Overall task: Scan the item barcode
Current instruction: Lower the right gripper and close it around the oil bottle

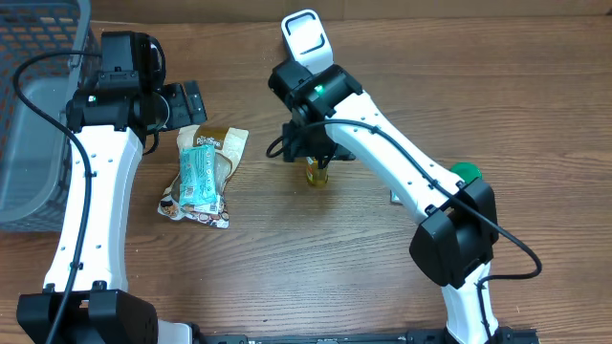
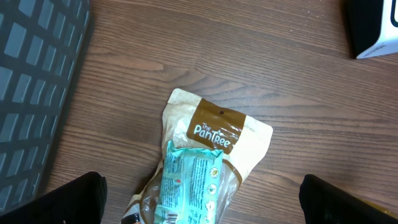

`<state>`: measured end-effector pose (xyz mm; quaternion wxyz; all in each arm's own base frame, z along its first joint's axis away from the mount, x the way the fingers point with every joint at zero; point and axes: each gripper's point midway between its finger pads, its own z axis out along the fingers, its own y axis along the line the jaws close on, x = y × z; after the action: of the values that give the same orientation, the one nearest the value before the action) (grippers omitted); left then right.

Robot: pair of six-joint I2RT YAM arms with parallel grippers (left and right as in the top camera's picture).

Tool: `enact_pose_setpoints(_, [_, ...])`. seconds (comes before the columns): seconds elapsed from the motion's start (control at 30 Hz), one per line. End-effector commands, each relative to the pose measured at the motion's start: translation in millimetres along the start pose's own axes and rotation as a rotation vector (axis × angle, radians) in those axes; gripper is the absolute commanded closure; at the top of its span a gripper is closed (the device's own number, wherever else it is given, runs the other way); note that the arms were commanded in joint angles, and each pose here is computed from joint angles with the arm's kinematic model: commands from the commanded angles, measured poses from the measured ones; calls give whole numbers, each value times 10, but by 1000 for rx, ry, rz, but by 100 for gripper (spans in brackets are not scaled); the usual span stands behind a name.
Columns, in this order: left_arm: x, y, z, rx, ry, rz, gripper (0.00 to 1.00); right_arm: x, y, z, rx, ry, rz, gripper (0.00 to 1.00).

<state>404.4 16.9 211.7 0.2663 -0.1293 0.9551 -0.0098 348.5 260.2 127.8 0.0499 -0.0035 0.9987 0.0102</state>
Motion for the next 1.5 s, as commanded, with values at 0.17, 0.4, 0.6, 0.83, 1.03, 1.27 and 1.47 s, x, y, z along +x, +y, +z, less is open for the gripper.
enact_pose_setpoints(0.17, [-57,-52,-40,12,-16,-1,0,-97,64,-111,-73,-43,42,25])
enact_pose_setpoints(0.4, [-57,-52,-40,12,-16,-1,0,-75,10,68,-46,-36,43,32])
enact_pose_setpoints(0.6, [-57,-52,-40,12,-16,-1,0,-68,1,83,-41,-33,43,43])
enact_pose_setpoints(0.83, [-57,-52,-40,12,-16,-1,0,-84,-18,121,-29,-44,40,43])
enact_pose_setpoints(1.03, [-57,-52,-40,12,-16,-1,0,-94,-33,121,-21,-49,40,43])
enact_pose_setpoints(1.27, [-57,-52,-40,12,-16,-1,0,-56,-61,123,-9,-34,38,47])
enact_pose_setpoints(1.47, [-57,-52,-40,12,-16,-1,0,-94,-33,121,-21,-50,32,46])
